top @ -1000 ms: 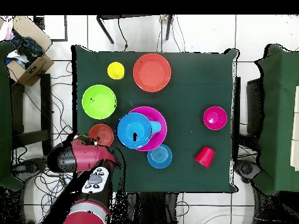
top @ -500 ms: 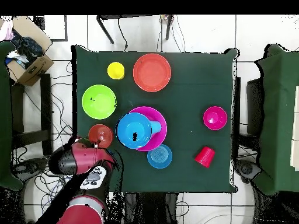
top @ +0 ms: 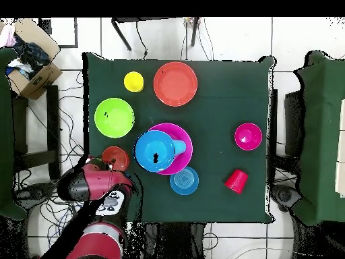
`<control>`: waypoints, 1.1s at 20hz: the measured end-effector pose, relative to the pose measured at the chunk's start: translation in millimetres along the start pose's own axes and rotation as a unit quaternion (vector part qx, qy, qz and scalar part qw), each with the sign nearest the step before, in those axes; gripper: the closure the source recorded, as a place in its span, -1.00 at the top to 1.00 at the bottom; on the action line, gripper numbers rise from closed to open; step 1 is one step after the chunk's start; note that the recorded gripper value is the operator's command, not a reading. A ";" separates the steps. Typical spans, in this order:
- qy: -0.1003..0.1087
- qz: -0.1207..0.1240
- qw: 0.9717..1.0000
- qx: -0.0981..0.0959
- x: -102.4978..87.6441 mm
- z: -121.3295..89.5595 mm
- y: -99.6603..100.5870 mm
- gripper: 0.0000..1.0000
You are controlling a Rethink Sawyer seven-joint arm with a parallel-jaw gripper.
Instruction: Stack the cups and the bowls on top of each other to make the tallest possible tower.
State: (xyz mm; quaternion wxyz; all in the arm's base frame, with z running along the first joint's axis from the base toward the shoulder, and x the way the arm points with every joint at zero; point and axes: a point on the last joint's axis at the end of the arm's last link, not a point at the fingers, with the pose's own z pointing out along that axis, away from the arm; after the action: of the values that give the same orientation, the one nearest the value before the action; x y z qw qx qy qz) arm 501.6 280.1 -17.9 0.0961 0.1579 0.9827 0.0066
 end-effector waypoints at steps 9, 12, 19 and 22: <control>0.005 0.012 1.000 -0.008 -6.6 1.7 -0.4 1.00; 0.005 0.018 1.000 -0.014 -12.0 -1.3 0.1 1.00; 0.003 0.031 0.999 -0.034 -25.2 -16.4 6.4 1.00; 0.000 0.037 0.998 -0.043 -30.8 -22.8 11.4 1.00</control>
State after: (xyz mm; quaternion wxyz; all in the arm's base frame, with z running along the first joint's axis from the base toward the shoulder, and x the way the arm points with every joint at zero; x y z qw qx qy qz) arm 529.4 281.6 10.8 0.1020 0.1900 0.9751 0.0524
